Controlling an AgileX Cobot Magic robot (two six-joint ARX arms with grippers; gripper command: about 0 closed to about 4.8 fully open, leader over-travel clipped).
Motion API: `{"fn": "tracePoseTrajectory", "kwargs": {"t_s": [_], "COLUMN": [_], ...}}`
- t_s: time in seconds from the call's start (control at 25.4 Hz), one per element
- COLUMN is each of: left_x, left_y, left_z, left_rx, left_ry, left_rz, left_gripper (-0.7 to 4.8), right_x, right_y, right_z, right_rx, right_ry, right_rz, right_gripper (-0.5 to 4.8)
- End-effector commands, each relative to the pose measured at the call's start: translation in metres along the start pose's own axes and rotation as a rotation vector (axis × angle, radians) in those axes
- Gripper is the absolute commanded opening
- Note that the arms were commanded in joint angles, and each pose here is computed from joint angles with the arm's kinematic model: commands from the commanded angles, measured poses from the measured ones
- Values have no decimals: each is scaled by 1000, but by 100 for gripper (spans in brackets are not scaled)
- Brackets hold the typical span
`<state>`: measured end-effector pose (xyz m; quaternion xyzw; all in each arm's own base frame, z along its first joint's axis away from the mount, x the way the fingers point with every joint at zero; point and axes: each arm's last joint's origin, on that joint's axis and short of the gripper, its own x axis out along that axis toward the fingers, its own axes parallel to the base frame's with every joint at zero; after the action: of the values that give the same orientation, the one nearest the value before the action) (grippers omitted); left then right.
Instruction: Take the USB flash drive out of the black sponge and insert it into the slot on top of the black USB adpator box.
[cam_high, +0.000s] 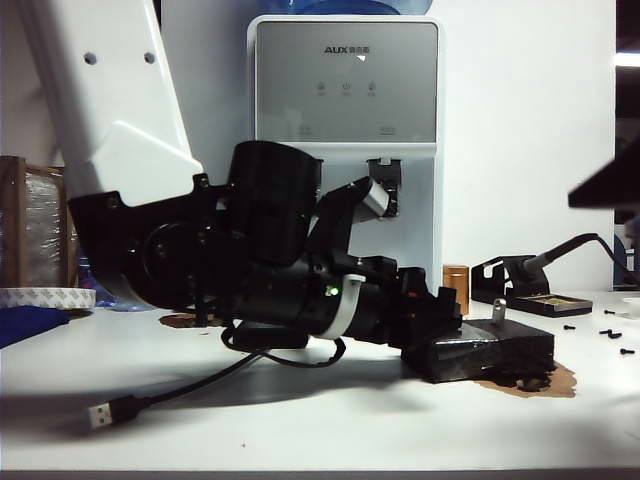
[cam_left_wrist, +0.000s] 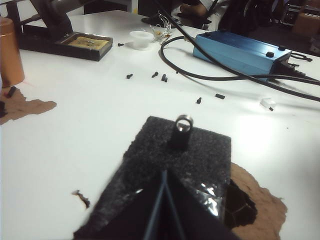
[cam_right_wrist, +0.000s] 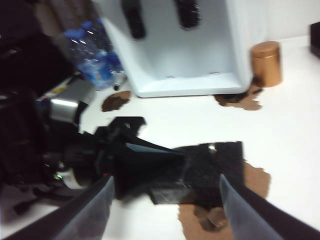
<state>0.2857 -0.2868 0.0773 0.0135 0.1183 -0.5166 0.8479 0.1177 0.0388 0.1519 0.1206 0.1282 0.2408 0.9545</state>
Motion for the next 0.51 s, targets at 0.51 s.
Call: {"fn": "tracePoseTrajectory", "kwargs": {"t_s": [0.51], "left_x": [0], "left_y": [0], "left_z": [-10], "left_rx": [-15], "left_ry": [62], "left_rz": [1], "left_gripper": [-5], "right_x": [69], "right_y": [-6], "right_z": [40], "right_rx": [-144], "right_ry": [132], "right_rz": [14], "right_gripper": [360]}}
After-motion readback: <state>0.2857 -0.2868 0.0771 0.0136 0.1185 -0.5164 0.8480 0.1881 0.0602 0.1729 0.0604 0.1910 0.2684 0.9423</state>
